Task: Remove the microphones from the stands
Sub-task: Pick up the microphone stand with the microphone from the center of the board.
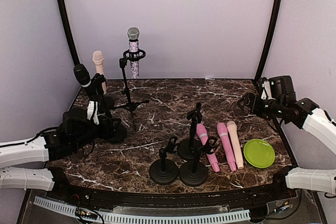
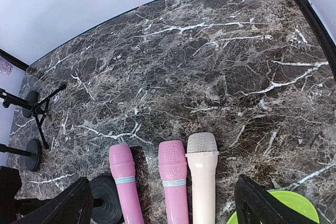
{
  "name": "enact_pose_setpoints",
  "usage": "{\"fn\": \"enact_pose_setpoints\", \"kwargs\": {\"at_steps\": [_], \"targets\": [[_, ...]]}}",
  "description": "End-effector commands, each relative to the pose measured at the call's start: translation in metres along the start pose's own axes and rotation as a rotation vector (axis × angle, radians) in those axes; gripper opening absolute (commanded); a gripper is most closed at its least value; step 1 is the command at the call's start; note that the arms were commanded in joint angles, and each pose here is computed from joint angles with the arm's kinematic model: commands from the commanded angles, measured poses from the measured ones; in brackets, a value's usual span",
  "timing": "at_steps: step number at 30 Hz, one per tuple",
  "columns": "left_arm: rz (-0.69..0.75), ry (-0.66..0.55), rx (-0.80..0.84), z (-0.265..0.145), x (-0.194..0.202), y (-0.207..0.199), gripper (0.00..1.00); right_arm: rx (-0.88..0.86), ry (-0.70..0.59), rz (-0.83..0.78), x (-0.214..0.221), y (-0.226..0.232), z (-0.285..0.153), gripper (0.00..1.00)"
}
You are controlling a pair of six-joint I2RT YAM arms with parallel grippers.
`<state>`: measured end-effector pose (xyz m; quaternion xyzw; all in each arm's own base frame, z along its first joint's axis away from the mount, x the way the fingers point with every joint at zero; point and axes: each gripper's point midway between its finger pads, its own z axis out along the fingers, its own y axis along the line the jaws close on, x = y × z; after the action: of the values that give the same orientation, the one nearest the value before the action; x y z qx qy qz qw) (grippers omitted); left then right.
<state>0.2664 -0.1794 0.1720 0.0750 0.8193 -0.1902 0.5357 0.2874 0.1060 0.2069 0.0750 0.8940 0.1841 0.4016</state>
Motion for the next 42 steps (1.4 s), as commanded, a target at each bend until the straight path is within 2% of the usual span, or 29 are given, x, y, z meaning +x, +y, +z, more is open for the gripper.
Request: {"fn": "enact_pose_setpoints", "kwargs": {"at_steps": [1,7,17,21,27,42], "targets": [[-0.024,0.026,0.002,0.0,0.012,0.004,0.63,-0.009,-0.032,0.001,-0.007,0.001,0.0,0.95],[-0.128,0.019,-0.011,-0.006,0.028,0.014,0.59,-0.027,-0.04,0.007,-0.01,0.005,0.001,0.95],[-0.138,0.022,-0.165,-0.006,0.034,0.046,0.59,-0.039,-0.034,0.011,-0.007,0.006,0.0,0.95],[-0.162,-0.027,-0.171,-0.001,0.027,0.056,0.6,-0.048,-0.044,0.014,-0.009,0.008,-0.004,0.95],[-0.048,-0.134,-0.079,0.001,0.009,0.047,0.67,-0.036,-0.046,0.006,-0.008,0.005,-0.007,0.95],[0.099,-0.175,-0.053,0.018,-0.001,0.053,0.67,-0.051,-0.047,0.013,-0.01,0.009,-0.007,0.95]]}}
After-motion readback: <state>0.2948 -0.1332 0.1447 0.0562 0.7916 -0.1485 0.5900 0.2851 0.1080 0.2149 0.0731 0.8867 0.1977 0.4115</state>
